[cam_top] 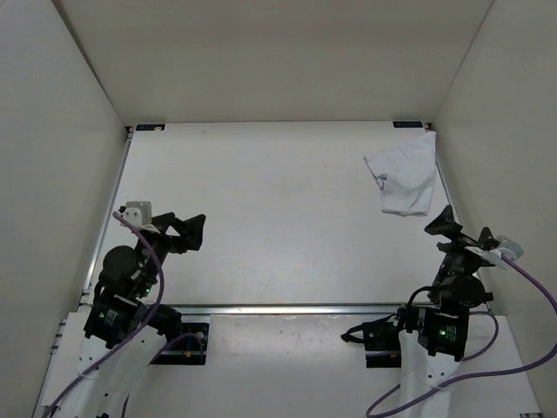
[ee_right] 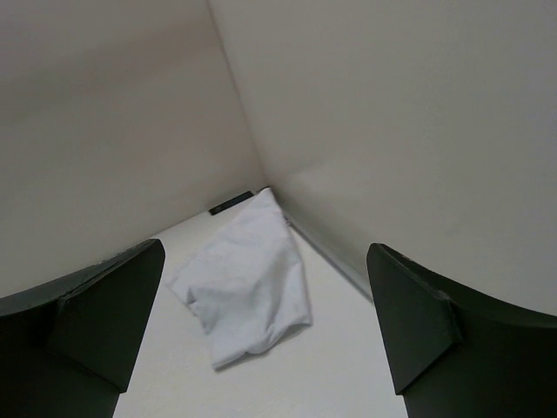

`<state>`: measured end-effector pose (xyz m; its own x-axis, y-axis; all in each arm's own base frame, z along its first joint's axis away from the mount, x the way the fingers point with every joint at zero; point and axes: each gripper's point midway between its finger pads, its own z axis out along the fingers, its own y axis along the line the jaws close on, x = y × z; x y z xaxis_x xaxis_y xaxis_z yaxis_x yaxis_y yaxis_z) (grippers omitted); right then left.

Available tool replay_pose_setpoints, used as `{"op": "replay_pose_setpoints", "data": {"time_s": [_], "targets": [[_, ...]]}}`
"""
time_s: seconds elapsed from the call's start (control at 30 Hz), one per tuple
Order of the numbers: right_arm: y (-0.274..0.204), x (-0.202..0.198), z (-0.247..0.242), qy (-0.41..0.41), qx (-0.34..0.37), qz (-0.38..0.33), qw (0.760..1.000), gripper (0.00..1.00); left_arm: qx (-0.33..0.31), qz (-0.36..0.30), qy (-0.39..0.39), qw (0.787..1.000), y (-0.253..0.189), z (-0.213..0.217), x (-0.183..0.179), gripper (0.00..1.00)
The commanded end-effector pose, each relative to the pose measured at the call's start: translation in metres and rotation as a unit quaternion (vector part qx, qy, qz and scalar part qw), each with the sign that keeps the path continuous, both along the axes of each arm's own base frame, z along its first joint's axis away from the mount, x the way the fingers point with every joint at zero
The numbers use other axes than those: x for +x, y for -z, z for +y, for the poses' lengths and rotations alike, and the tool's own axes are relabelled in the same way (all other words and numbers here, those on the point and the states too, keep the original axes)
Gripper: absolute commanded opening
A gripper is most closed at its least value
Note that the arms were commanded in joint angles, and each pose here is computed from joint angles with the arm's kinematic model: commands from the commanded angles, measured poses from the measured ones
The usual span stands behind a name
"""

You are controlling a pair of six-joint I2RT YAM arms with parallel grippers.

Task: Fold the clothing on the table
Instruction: Grab the skirt from the pile

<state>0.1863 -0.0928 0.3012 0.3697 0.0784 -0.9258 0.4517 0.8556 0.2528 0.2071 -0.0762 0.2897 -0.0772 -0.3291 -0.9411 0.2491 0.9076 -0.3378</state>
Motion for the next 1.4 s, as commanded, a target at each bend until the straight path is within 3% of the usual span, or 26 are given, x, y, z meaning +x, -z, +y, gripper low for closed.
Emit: {"op": "replay_pose_setpoints", "data": {"time_s": [0.0,0.1,0.2,0.33,0.47,0.57,0.63,0.7,0.87,0.97,1.03,1.1,1.23,1.37], "targets": [[0.009,0.017,0.032,-0.101,0.023,-0.003,0.995,0.99,0.025,0.007,0.041,0.999,-0.005,-0.014,0.002,0.99],[0.024,0.030,0.062,-0.182,0.040,0.011,0.982,0.99,0.033,0.011,0.035,0.999,-0.009,-0.014,0.010,0.99],[0.025,0.038,0.077,-0.212,0.066,-0.004,0.975,0.99,0.047,0.041,0.021,0.998,-0.007,-0.014,0.030,0.99],[0.024,0.055,0.079,-0.192,0.045,0.065,0.978,0.99,0.021,0.075,0.034,0.996,0.000,-0.024,0.056,0.99],[0.027,0.091,0.082,-0.197,0.013,0.172,0.965,0.99,0.010,0.091,0.059,0.994,0.008,-0.035,0.077,0.99],[0.022,0.107,0.072,-0.258,0.053,0.170,0.950,1.00,0.036,0.098,0.028,0.994,0.013,-0.025,0.095,0.99],[0.022,0.103,0.029,-0.225,0.089,0.145,0.959,0.99,0.045,0.111,0.013,0.993,0.016,-0.016,0.108,0.98],[0.034,0.107,0.012,-0.211,0.104,0.165,0.958,0.99,0.046,0.111,-0.003,0.993,0.019,-0.011,0.119,0.98],[0.060,0.131,0.001,-0.128,0.037,0.257,0.957,0.99,0.038,0.127,0.005,0.991,0.039,-0.015,0.152,0.98],[0.066,0.144,-0.008,-0.140,0.071,0.253,0.954,0.99,0.077,0.179,-0.002,0.981,0.064,-0.015,0.183,0.99],[0.075,0.155,-0.015,-0.163,0.106,0.258,0.946,1.00,0.065,0.216,0.006,0.974,0.070,-0.015,0.194,0.98],[0.071,0.166,-0.022,-0.156,0.094,0.276,0.944,1.00,0.049,0.206,0.034,0.977,0.052,-0.029,0.203,0.99],[0.083,0.191,-0.010,-0.167,0.052,0.340,0.924,0.99,0.105,0.190,0.053,0.975,0.033,-0.060,0.213,0.99],[0.102,0.203,0.008,-0.207,0.065,0.354,0.910,1.00,0.106,0.250,0.079,0.959,0.057,-0.072,0.215,0.98]]}}
